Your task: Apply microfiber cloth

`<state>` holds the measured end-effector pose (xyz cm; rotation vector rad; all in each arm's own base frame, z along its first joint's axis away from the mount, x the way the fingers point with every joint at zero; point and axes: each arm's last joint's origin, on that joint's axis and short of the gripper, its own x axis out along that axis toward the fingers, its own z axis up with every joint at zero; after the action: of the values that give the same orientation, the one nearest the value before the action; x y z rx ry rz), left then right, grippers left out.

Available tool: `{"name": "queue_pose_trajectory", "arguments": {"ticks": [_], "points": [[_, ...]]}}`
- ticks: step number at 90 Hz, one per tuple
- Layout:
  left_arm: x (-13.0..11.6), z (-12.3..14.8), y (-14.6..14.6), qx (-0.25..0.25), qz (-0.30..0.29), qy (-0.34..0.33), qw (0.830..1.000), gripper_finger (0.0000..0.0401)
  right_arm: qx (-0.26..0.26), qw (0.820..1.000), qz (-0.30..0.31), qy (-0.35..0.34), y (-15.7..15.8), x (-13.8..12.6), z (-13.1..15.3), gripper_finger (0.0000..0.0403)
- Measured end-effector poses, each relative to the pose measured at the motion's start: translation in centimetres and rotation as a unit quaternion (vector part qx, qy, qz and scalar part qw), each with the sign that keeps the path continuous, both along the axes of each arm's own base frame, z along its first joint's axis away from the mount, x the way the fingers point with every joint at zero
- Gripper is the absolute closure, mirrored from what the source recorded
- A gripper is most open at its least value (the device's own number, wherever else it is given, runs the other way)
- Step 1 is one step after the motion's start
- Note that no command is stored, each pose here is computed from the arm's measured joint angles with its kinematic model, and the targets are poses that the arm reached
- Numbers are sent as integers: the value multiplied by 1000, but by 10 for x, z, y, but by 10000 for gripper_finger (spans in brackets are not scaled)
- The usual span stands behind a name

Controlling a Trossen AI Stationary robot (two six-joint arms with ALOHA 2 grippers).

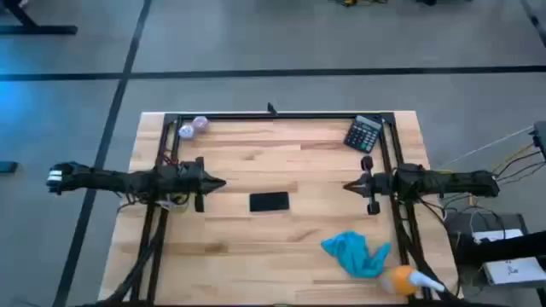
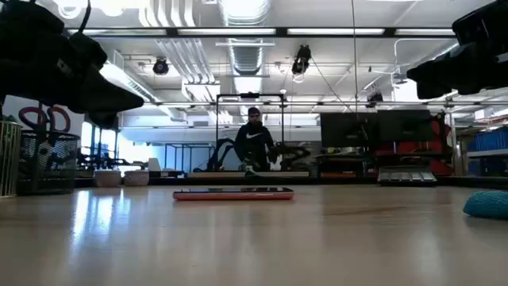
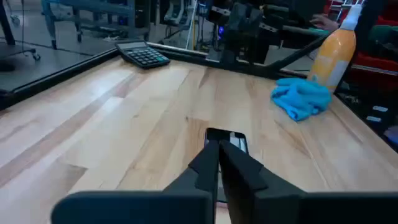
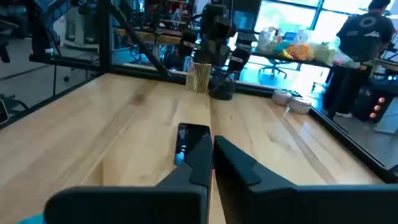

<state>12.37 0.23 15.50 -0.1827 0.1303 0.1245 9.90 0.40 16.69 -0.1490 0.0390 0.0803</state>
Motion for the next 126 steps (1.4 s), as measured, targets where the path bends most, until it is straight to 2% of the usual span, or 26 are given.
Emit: {"name": "queue_pose_trajectory", "arguments": {"ticks": [87,94,98,105,116,126], "points": [[0,0,0,0,0,0,1000,401,0,1000,0,0,0,0,0,403],[0,1,1,31,9,0,999,401,0,1000,0,0,0,0,0,403],[0,3,2,53,28,-10,998,401,0,1000,0,0,0,0,0,403],[0,9,4,60,66,-38,995,401,0,1000,0,0,0,0,0,403],[0,17,5,32,82,-81,993,401,0,1000,0,0,0,0,0,403],[-1,27,5,-14,83,-141,986,401,0,1000,0,0,0,0,0,403]]}}
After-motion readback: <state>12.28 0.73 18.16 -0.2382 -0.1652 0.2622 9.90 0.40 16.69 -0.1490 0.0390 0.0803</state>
